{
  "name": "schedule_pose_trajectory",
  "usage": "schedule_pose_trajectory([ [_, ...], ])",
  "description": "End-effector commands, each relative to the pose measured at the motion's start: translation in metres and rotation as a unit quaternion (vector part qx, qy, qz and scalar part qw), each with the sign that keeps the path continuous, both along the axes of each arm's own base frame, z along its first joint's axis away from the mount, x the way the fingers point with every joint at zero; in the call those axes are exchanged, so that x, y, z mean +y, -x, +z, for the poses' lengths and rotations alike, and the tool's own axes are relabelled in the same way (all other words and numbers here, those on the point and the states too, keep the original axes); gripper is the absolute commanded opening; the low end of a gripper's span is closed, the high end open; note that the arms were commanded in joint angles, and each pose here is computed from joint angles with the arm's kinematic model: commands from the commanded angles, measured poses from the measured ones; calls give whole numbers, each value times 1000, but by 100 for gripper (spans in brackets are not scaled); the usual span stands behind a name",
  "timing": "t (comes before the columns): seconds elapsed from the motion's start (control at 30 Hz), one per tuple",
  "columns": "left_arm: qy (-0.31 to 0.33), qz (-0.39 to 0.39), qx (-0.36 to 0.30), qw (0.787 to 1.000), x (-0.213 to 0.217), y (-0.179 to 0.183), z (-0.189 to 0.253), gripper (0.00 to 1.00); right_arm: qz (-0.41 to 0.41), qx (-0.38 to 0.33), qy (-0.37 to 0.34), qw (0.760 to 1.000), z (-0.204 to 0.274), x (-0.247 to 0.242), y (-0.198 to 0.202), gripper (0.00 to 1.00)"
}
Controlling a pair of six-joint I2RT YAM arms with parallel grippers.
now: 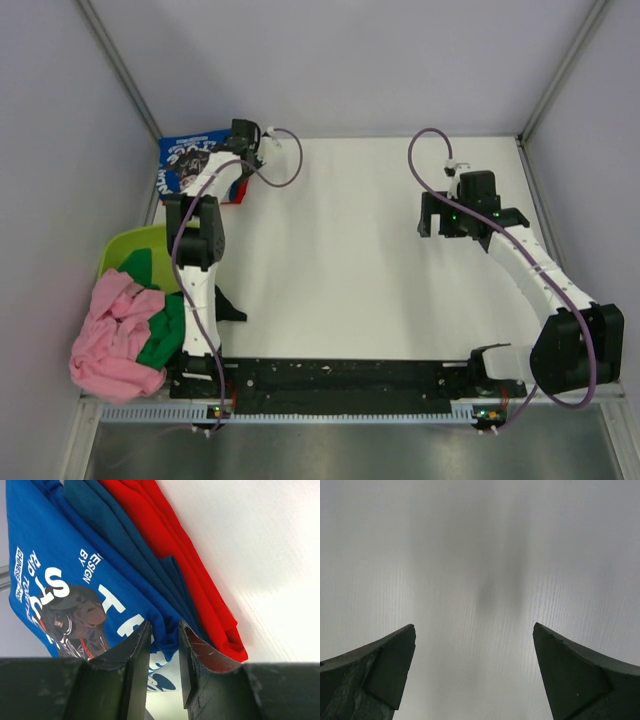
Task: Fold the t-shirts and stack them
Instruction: Put the neatly folded tshirt into the corner of the board with the left arm
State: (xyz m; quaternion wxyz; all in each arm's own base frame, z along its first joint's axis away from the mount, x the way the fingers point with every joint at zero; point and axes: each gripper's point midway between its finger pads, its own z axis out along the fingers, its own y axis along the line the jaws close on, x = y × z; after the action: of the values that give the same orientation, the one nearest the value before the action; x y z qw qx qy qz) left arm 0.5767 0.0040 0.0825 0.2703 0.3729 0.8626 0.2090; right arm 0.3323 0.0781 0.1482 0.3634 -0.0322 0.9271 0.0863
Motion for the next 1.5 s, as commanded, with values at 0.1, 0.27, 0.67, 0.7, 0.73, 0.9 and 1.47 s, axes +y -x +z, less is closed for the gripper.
schedule_pose_trajectory([
  [0.1, -29, 4, -7, 1000, 9, -8, 0, 5, 3, -23, -2, 1000, 12, -2, -3, 99],
  [0.27, -21, 3, -36, 999, 7, -10, 27, 0, 3, -25, -2, 1000, 13, -2, -3, 99],
  [0.67, -11, -64, -70, 995, 6, 26, 113, 0, 6, -24, -3, 1000, 13, 0, -2, 99],
  [0.7, -12, -66, -64, 996, 7, 30, 112, 0, 5, -24, -3, 1000, 13, -1, -3, 99],
  [0.73, -12, -71, -52, 996, 6, 35, 107, 0, 5, -25, -4, 1000, 13, -1, -2, 99],
  [0.9, 2, -86, -3, 996, 2, 59, 83, 0, 8, -25, -5, 1000, 14, 0, -2, 99],
  [1.47, 64, -66, 200, 976, -12, 102, -39, 25, 11, -29, -11, 999, 17, 2, 0, 99],
])
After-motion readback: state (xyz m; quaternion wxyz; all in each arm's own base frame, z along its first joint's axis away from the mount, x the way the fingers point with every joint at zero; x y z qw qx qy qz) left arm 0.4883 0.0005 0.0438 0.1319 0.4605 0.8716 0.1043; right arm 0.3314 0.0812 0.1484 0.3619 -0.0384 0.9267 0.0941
